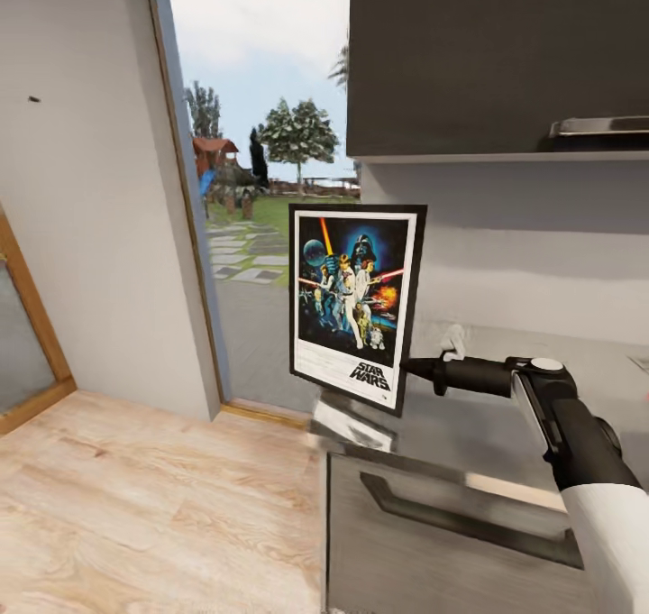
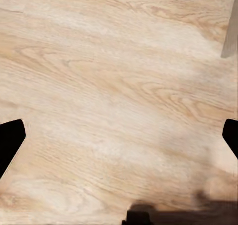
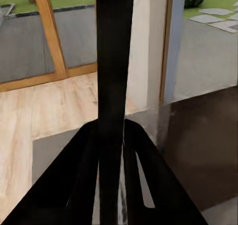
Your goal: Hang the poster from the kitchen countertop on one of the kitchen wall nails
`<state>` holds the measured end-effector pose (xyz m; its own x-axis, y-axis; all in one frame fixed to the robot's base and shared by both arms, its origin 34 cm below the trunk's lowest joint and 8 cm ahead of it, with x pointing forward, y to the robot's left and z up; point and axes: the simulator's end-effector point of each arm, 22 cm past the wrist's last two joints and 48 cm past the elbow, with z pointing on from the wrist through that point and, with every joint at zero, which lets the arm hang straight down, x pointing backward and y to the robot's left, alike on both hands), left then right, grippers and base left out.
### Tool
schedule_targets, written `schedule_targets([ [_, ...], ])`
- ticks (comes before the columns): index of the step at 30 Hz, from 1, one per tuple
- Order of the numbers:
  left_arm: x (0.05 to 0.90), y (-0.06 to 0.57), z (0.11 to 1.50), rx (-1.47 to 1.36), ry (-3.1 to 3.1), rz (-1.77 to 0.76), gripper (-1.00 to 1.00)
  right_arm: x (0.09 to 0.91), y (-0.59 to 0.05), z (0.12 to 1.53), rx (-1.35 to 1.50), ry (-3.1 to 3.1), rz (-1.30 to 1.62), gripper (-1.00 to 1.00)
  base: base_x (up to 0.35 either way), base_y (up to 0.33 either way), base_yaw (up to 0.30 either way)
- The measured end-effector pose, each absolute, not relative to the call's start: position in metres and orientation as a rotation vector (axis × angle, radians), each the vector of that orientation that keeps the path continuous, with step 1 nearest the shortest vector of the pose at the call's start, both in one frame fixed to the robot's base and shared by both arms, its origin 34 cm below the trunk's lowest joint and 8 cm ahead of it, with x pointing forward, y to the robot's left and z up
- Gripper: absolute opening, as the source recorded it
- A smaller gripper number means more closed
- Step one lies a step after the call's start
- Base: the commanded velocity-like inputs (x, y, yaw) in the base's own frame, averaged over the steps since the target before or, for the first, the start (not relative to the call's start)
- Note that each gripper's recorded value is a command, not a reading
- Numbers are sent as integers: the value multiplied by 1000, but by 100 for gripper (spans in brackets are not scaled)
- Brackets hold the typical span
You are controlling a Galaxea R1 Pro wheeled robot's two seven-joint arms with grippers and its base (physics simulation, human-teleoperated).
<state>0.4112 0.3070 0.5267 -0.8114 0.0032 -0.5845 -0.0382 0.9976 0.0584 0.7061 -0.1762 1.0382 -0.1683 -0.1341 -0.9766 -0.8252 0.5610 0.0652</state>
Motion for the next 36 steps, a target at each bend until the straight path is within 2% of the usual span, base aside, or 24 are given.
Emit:
schedule_targets([
  [21, 411, 308, 527, -30, 2516, 91, 100, 706, -175, 1037, -822, 1653, 750, -100, -141, 283, 290],
  [36, 411, 309, 526, -31, 2517, 91, 100, 699, -142, 1027, -876, 1654, 791, -100, -150, 283, 277],
])
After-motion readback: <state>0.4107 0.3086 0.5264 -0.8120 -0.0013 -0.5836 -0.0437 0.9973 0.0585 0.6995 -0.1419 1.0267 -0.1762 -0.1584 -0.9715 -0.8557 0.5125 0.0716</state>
